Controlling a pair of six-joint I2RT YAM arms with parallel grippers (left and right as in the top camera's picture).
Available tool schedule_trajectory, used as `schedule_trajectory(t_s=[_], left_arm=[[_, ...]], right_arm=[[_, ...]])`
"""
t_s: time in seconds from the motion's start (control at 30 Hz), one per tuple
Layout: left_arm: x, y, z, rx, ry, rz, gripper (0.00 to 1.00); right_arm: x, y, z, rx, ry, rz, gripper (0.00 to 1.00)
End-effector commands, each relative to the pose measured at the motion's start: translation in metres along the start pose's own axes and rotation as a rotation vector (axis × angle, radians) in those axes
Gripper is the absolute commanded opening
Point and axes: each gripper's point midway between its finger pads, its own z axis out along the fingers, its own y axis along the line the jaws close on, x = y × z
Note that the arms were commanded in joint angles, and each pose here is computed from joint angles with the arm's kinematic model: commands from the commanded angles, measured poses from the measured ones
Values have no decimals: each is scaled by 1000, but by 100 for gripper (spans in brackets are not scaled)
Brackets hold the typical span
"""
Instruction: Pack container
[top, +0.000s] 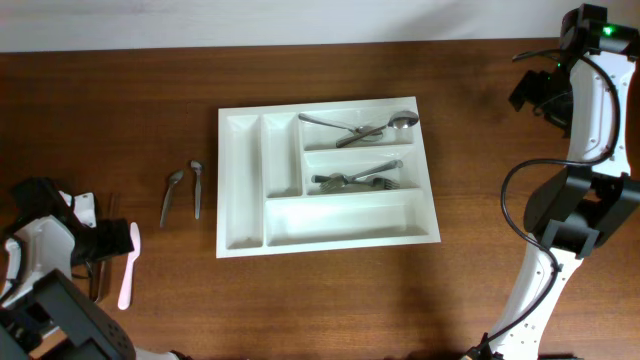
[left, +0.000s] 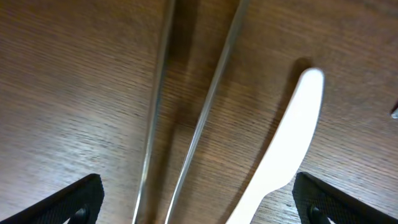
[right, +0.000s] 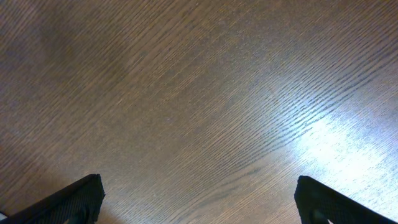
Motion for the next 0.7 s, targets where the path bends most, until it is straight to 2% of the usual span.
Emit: schedule_trajectory(t_s=[0.0,0.3,0.67], left_arm=[[0,2,6,6,15,17,99],[3,12,6,-37,25,7,99],[6,19,16,19,23,-26,99]], right_arm=[[-3,-5,-11,9,-30,9,99],[-3,-5,-11,9,-30,9,99],[-3,-5,-11,9,-30,9,99]])
